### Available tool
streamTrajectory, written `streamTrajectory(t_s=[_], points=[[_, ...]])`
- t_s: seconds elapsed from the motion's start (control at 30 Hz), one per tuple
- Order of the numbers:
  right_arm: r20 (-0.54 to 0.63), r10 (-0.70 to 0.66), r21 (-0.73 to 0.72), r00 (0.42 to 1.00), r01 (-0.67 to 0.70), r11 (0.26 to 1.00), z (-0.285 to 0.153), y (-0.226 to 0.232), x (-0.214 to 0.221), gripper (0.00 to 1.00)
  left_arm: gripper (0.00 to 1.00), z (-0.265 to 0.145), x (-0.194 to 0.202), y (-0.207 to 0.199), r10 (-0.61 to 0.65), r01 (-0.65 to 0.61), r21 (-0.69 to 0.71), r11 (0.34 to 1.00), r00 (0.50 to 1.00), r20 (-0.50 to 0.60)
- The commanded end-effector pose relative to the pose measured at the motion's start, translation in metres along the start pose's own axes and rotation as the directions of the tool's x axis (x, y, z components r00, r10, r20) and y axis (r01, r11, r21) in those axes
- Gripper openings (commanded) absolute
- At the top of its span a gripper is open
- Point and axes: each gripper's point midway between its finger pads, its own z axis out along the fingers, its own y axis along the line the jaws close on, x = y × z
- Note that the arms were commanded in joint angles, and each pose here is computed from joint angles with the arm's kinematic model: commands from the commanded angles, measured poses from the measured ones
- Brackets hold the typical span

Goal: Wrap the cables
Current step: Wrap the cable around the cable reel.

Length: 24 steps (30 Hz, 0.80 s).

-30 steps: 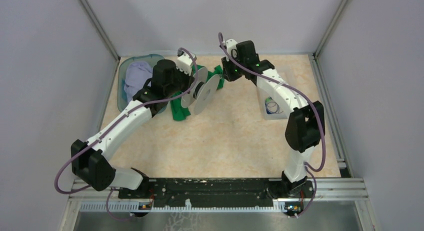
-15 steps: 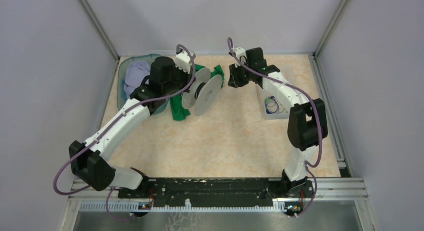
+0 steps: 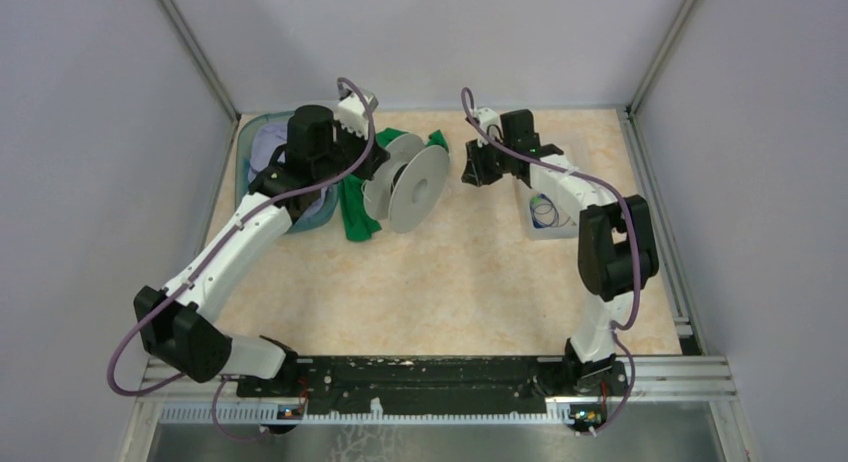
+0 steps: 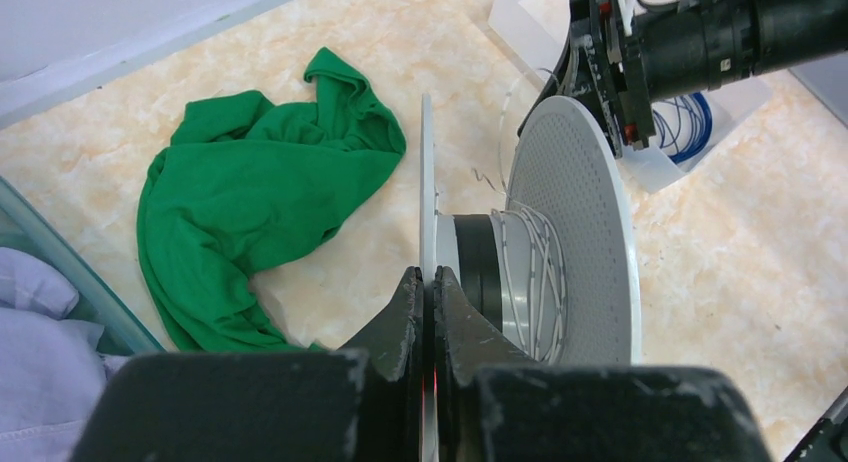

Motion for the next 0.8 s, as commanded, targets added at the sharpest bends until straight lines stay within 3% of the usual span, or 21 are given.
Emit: streamTrajectory(t_s=[0.0,0.23,0.53,0.77], points=[[0.116,-0.034,0.006,0.993,0.034,0.999,-0.017,-0.005,-0.028,0.24,0.00,-0.021,-0.058,-0.012,-0.024,0.016,0.054,0.998,0.988,0.154],[0.136,-0.025,0.007,0.990,0.024,1.000,-0.020,-0.006,-0.030,0.25,0.00,-0.021,-0.059,-0.012,-0.033,0.025,0.058,0.998,0.987,0.154],[0.135,-0.003,0.004,0.991,0.002,1.000,-0.017,-0.007,-0.026,0.01,0.00,-0.023,-0.064,-0.007,-0.068,0.061,0.051,0.997,0.984,0.165],[0.080,0.033,-0.038,0.996,-0.030,0.999,-0.010,0.002,-0.003,0.00,0.00,-0.019,-0.071,0.014,-0.196,0.200,-0.008,0.980,0.965,0.175]])
